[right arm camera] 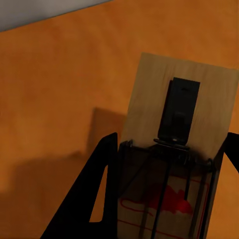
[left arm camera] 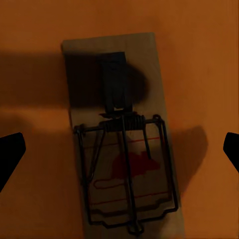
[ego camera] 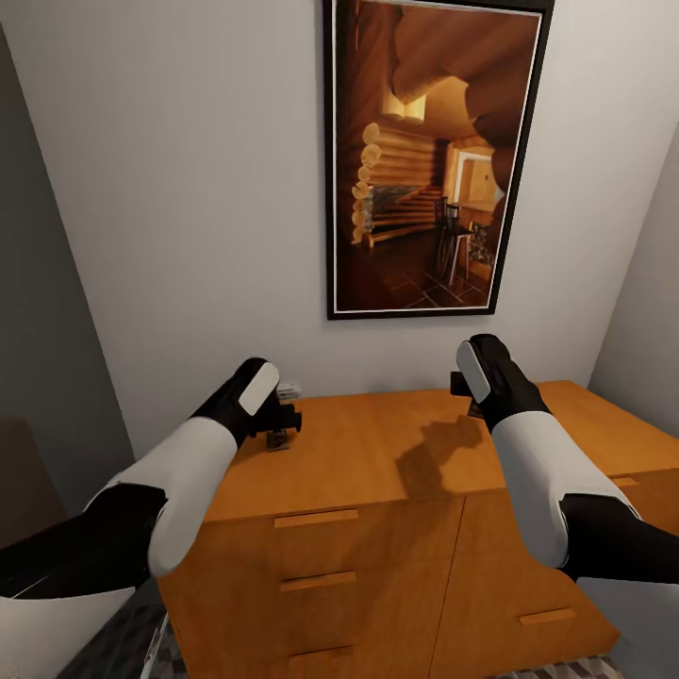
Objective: Take the four mousetraps from the cabinet in the bathroom and place them on the bathroom floor. Make sure all four end up on the same floor surface, and ensure that at least two of them are either under or directly next to the same bathroom sink.
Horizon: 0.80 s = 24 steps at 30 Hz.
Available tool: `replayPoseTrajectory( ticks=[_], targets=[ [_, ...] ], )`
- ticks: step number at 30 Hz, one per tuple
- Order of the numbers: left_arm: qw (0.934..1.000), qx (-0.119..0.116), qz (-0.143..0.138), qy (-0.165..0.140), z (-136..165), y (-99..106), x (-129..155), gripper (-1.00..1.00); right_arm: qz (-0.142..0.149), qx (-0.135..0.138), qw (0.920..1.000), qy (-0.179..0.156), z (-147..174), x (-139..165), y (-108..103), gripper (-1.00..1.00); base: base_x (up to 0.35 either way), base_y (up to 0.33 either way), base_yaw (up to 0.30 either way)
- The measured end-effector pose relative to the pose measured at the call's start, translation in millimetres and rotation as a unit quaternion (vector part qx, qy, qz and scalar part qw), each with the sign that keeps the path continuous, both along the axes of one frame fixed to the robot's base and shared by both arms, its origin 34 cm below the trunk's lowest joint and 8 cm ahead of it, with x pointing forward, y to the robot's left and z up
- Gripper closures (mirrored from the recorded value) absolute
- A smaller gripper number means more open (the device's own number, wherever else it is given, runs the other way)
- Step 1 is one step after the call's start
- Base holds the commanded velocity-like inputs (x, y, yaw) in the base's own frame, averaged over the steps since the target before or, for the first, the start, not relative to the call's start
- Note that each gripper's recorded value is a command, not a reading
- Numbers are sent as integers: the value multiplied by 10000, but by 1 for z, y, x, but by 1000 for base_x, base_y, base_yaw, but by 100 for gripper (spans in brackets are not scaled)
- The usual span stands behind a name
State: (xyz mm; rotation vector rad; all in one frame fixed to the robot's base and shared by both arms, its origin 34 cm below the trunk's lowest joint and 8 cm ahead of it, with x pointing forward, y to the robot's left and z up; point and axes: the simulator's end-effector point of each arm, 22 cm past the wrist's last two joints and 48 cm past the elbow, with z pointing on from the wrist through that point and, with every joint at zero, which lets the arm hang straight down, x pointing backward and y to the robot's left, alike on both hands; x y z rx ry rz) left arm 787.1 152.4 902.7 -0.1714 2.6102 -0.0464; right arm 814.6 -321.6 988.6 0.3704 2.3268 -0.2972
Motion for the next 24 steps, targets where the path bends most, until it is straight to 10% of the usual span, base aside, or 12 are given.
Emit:
replayPoseTrajectory(
  ticks=[24],
  targets=[
    [9989, 372, 219, 180, 0, 18, -4, -100, -49, -9, 10000, 1, 0, -1, -8, 100, 0, 0, 0]
  ],
)
